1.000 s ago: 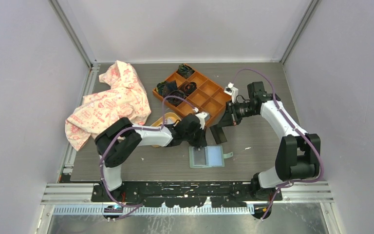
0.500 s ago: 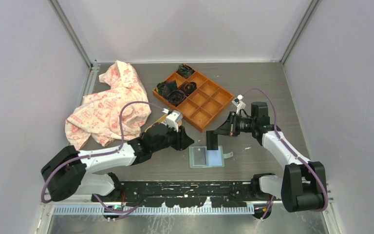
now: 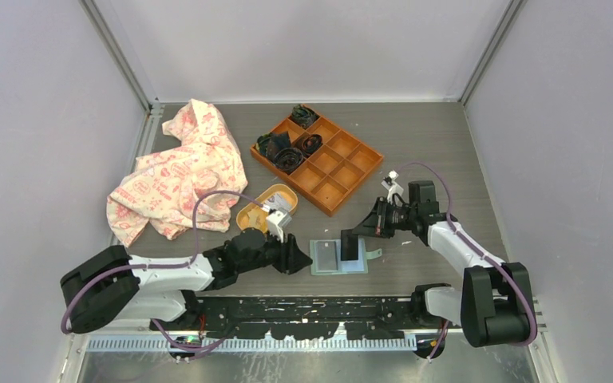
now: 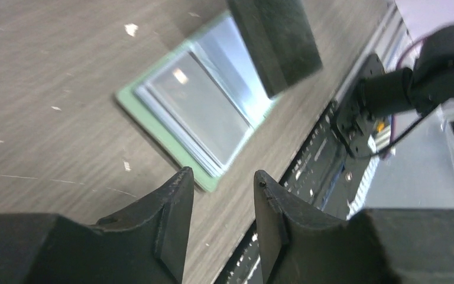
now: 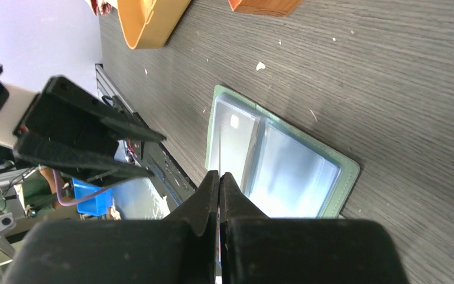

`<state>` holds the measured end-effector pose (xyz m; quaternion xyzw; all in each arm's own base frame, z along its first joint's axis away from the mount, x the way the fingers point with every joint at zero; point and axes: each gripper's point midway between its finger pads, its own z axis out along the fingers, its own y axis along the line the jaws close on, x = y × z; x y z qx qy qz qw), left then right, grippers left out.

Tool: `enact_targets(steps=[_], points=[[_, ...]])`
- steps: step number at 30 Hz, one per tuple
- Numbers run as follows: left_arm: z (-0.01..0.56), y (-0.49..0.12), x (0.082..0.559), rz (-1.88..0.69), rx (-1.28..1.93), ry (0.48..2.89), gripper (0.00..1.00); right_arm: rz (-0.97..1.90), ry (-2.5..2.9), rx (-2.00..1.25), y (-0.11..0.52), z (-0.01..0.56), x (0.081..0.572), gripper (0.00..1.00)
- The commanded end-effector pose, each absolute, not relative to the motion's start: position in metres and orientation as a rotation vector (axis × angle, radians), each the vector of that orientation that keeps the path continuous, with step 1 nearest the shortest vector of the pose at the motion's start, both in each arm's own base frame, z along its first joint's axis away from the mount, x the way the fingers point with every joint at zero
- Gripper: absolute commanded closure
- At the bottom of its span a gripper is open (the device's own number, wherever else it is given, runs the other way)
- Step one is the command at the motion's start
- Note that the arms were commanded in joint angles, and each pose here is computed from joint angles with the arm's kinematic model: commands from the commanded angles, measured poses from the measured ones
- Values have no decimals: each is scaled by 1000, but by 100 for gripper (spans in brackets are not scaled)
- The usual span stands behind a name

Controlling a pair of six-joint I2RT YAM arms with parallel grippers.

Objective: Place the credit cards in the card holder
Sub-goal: Insert the credit card into the card slot.

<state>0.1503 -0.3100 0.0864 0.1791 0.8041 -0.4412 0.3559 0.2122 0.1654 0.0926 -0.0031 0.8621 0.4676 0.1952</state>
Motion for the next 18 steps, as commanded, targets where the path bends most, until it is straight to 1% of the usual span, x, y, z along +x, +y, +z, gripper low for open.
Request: enact_targets(steps=[1,3,6,10,18], points=[[100,-324,140,-1108,546,1952,56,1345,2385,-10,169,93,216,99],[98,-324,137,-1028,627,1921,56,1351,2371,7,170,90,217,99],[94,-322,137,-993,672,1886,55,1359,2324,19,171,86,220,99],[84,-316,143,-992,549,1931,55,1362,2312,30,171,79,221,99],[73,-323,142,-1090,322,2042,55,1322,2312,55,169,67,224,99]])
